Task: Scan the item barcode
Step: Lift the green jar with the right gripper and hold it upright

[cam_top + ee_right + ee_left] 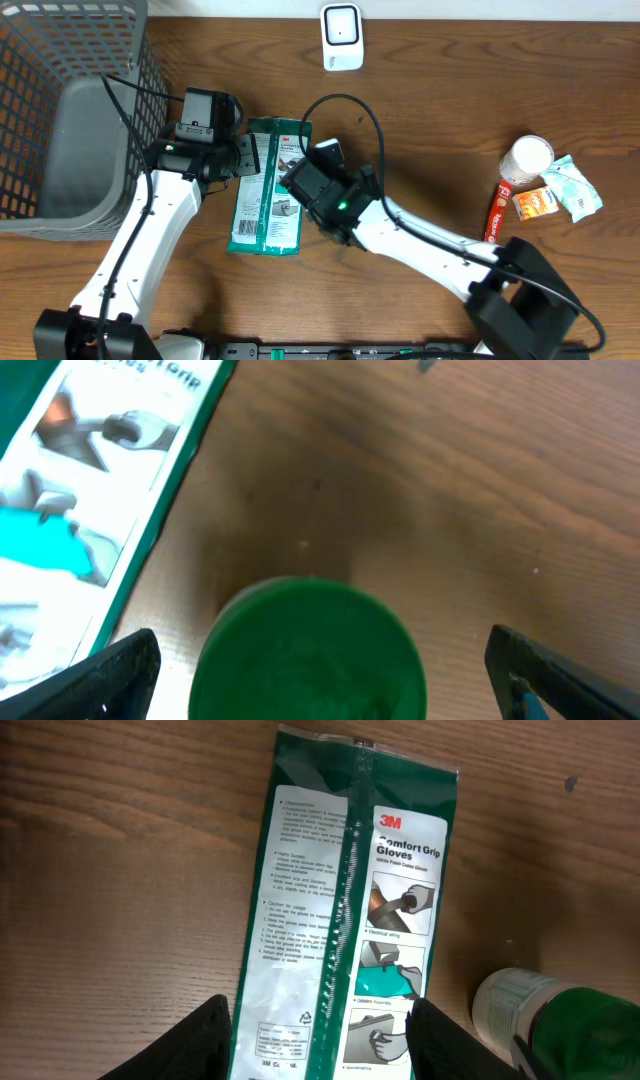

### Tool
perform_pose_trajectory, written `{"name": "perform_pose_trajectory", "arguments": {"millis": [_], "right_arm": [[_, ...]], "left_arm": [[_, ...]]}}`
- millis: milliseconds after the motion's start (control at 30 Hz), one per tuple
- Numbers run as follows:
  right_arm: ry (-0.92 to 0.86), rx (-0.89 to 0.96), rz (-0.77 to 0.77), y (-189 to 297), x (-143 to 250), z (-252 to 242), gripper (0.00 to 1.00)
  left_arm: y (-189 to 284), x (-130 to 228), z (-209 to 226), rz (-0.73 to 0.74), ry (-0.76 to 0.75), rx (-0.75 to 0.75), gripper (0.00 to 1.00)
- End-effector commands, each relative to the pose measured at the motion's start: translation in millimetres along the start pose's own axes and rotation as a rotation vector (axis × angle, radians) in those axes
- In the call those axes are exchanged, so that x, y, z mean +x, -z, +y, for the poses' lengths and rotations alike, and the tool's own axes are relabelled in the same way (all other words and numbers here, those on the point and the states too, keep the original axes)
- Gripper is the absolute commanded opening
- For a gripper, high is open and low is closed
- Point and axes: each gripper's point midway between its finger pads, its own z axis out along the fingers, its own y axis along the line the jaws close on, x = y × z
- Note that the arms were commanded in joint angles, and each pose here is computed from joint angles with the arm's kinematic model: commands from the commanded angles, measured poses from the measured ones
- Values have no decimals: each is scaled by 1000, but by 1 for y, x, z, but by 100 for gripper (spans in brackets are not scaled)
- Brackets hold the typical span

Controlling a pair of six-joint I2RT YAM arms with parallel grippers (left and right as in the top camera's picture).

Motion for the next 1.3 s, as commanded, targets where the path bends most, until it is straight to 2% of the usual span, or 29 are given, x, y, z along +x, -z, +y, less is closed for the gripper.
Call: {"name": "perform_pose_trajectory", "arguments": {"millis": [0,200,367,500,633,700,900,1267], "right_arm": [[-29,-178,-36,43,-44,-2,99],[-42,-417,47,104,-77,-17,99],[-69,-399,139,125,-75,-46,99],[-71,-446,217,129,-60,-42,99],[-33,-447,269,114,-52,-32,99],[-13,-442,285,102,-50,-23,99],[39,-353,348,52,-38,-8,98],[91,-289,550,-17,13,13,94]], "left_arm": [[3,-2,4,-14,3,-14,54],[3,0,5,-3,4,-16,55],[3,10,7,34,32,-28,55],[3,13,9,48,36,-33,56],[3,12,12,40,52,-55,56],[3,11,16,32,75,-76,62],[4,12,17,37,86,-82,64],[4,14,17,45,86,-85,71]]}}
